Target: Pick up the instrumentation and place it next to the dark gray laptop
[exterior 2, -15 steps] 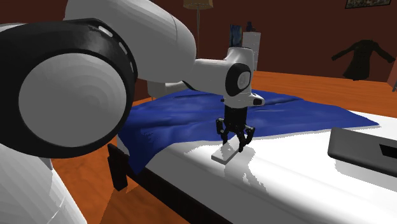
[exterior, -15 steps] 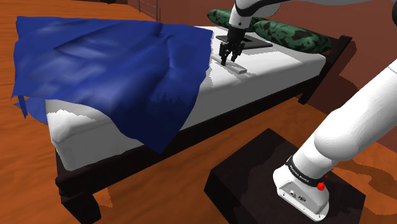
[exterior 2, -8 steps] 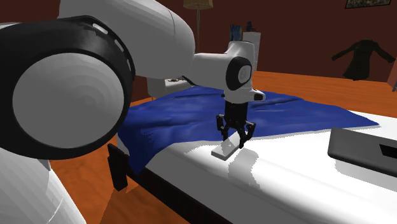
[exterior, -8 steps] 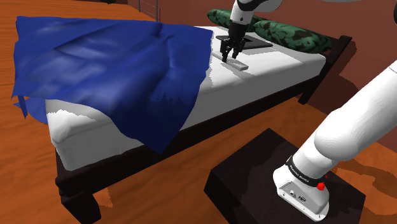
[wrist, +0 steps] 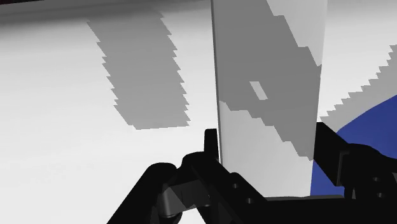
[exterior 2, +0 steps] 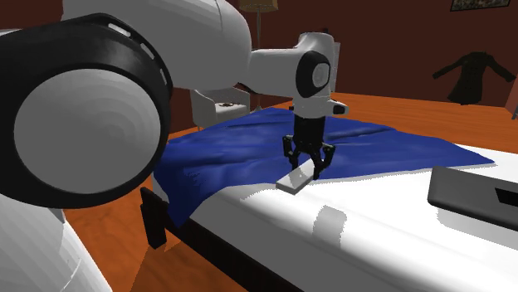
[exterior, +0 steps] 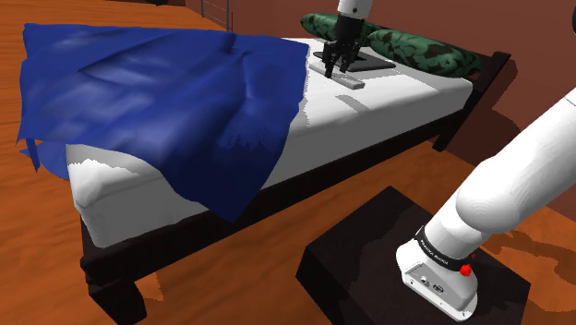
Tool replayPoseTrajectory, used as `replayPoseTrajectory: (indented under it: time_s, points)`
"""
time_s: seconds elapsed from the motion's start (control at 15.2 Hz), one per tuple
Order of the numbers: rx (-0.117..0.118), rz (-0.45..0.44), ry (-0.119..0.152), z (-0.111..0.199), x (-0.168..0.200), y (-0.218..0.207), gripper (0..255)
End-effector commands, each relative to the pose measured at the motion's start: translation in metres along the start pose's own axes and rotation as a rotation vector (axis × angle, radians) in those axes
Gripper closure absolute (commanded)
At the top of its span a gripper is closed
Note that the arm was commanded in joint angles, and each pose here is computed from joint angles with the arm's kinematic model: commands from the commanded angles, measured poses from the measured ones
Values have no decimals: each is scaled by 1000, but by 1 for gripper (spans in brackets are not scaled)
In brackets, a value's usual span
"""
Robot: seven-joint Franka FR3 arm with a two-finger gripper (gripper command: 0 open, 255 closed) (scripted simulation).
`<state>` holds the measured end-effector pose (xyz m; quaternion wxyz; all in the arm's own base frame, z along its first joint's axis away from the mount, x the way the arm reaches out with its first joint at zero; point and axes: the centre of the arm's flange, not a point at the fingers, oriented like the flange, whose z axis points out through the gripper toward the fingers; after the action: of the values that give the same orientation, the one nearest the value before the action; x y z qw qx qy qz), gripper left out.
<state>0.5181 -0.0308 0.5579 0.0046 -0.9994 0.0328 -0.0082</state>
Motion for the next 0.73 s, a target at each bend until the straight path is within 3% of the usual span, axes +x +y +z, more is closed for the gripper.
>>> replayPoseTrajectory:
  time_s: [0.0, 0.33, 0.66]
  points:
    - [0, 0, 0, -11, 0, 0, 255]
    - [0, 0, 0, -34, 1, 0, 255]
    - [0, 0, 0, -35, 7, 65, 255]
